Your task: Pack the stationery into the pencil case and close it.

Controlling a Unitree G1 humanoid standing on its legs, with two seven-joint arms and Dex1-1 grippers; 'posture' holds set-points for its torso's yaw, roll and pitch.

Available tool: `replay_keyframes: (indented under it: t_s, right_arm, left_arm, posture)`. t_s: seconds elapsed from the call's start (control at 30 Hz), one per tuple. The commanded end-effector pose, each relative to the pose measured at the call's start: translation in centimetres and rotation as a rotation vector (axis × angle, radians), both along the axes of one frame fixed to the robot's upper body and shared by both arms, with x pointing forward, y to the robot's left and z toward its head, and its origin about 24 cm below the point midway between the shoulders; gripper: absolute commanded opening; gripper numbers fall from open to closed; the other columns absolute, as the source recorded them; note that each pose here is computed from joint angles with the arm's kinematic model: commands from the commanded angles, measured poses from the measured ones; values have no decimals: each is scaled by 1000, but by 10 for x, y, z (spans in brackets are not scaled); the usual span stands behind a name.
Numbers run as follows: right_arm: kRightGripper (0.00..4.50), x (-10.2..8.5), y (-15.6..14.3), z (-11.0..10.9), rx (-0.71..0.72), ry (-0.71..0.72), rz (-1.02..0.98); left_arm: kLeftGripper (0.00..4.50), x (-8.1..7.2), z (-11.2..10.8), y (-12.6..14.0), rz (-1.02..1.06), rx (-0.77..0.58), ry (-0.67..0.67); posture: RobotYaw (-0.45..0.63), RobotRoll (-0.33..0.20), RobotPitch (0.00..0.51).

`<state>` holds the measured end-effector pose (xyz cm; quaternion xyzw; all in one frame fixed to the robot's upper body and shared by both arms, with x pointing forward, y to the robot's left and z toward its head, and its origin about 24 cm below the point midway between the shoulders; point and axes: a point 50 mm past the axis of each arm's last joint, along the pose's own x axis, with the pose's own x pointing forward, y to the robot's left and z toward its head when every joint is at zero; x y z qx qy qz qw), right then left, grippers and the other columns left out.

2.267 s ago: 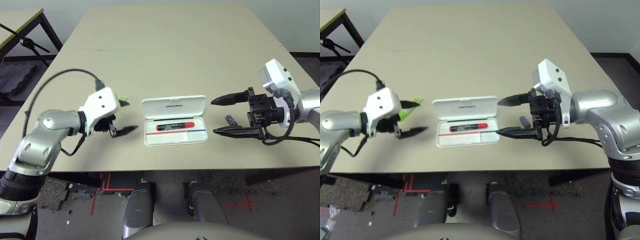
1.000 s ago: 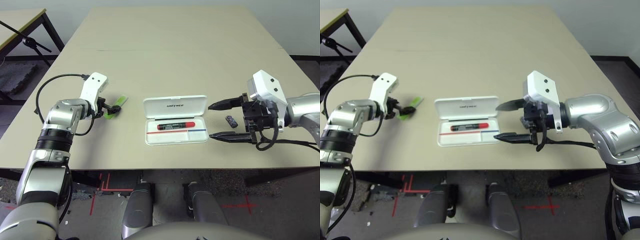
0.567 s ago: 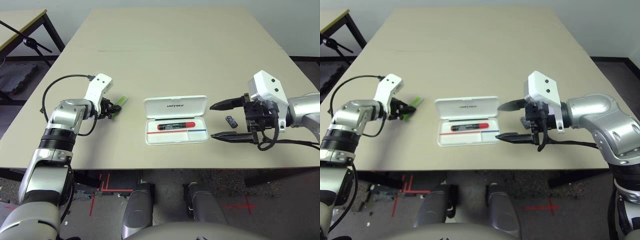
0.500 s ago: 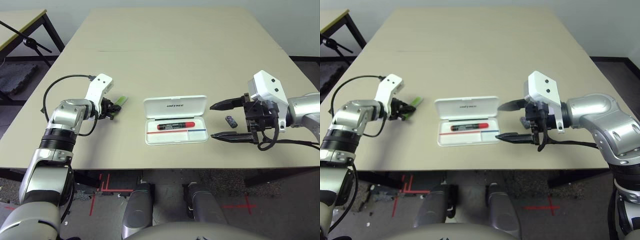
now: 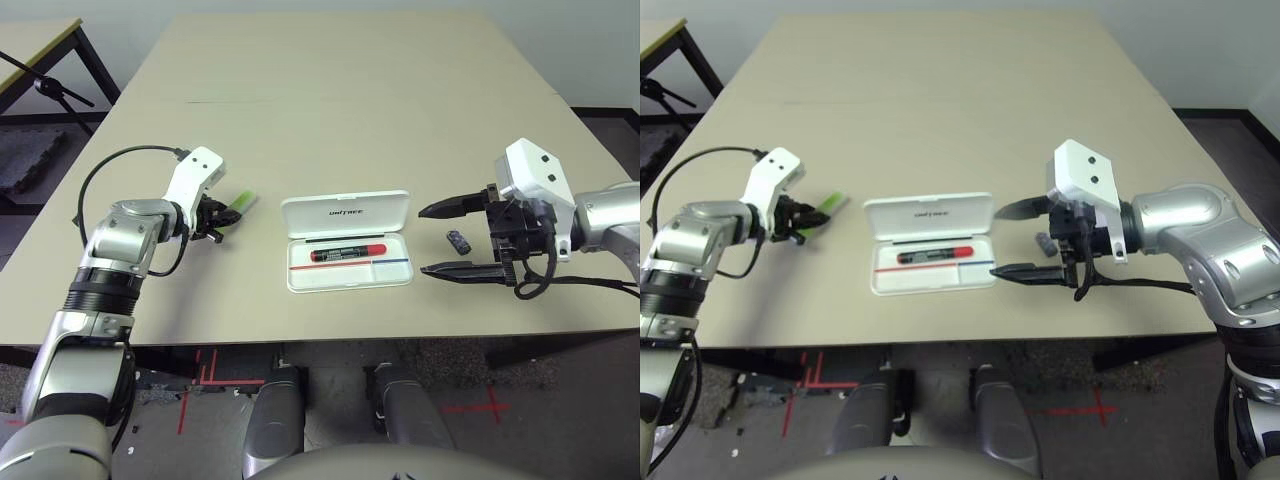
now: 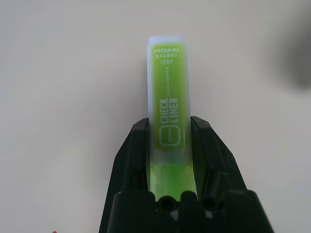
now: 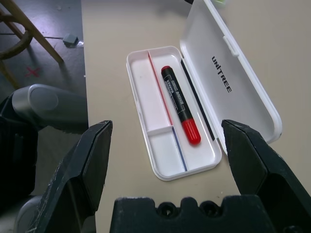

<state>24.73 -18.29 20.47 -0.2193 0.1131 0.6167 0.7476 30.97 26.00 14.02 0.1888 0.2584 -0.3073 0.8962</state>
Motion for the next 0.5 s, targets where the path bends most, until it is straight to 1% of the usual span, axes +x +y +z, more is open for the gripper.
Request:
replay_keyframes:
  t_s: [0.03, 0.17, 0.27, 0.4, 0.5]
  right_arm:
    - [4500, 2, 0, -1, -14, 4, 10]
    - [4500, 4, 1, -2, -17, 3, 15]
    - [4500, 5, 2, -3, -19, 1, 21]
    - [4500, 7, 3, -3, -23, -6, 29]
    - [4500, 8, 3, -3, -26, -6, 31]
  left_arm:
    - [1085, -16, 8, 2, -146, -18, -22]
    - [1085, -34, 17, -1, -306, -59, -48]
    - [1085, -47, 15, -3, -394, -43, -4]
    - [1085, -58, 12, -7, -485, -13, 26]
    - [1085, -61, 14, -13, -543, -7, 10]
  posture:
    - [4, 0, 127]
    - [12, 0, 126]
    - [19, 0, 122]
    - [23, 0, 120]
    - [26, 0, 119]
